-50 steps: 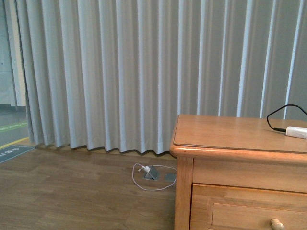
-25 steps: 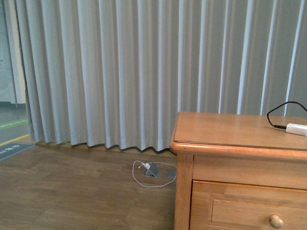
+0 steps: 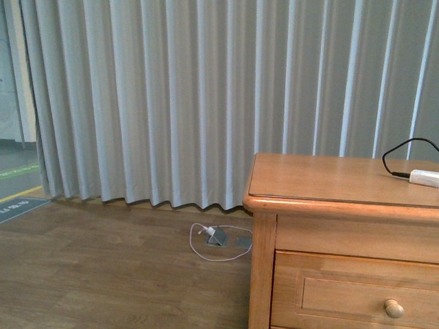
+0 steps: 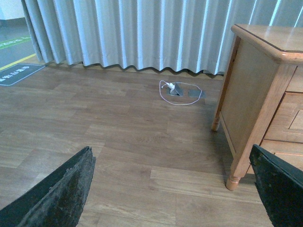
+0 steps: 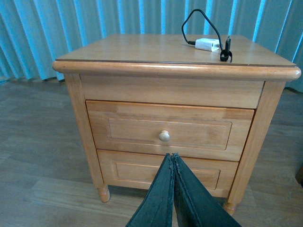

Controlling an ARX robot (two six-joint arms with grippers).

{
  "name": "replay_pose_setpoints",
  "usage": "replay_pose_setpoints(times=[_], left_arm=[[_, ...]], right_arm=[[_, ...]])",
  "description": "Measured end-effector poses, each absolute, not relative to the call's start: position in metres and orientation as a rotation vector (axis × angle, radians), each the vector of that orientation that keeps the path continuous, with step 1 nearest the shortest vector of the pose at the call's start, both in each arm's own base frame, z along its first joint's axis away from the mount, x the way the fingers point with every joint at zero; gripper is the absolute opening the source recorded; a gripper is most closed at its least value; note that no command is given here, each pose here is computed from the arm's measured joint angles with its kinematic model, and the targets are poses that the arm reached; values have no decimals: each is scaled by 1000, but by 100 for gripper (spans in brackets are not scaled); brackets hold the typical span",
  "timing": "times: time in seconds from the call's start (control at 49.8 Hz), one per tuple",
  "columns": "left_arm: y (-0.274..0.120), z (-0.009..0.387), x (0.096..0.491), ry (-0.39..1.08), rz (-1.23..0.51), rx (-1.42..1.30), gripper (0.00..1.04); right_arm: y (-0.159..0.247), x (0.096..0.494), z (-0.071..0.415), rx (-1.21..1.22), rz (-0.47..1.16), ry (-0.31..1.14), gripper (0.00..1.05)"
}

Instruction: Place pink marker in drawer with both arms

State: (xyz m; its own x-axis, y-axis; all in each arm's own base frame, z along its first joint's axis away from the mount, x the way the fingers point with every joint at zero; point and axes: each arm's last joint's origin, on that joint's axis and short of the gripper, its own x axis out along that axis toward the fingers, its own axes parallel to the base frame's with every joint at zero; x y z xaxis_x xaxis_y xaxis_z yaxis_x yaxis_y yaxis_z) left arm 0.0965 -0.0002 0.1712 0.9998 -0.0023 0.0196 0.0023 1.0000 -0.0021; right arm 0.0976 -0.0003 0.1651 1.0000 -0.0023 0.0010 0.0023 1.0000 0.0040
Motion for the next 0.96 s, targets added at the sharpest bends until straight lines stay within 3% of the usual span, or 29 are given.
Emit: replay_pose_setpoints(times=[0.181, 0.362, 0.623, 0.964], left_arm=[[0, 171, 96, -20, -2, -3, 99], [0, 171, 96, -20, -2, -3, 99], [0, 171, 96, -20, -2, -2, 99], [0, 171, 96, -20, -2, -2, 99]], right_arm=[[0, 98, 165, 2, -2, -1, 4], [0, 98, 165, 3, -2, -1, 35], [0, 98, 165, 4, -2, -1, 98], [0, 98, 165, 3, -2, -1, 96]])
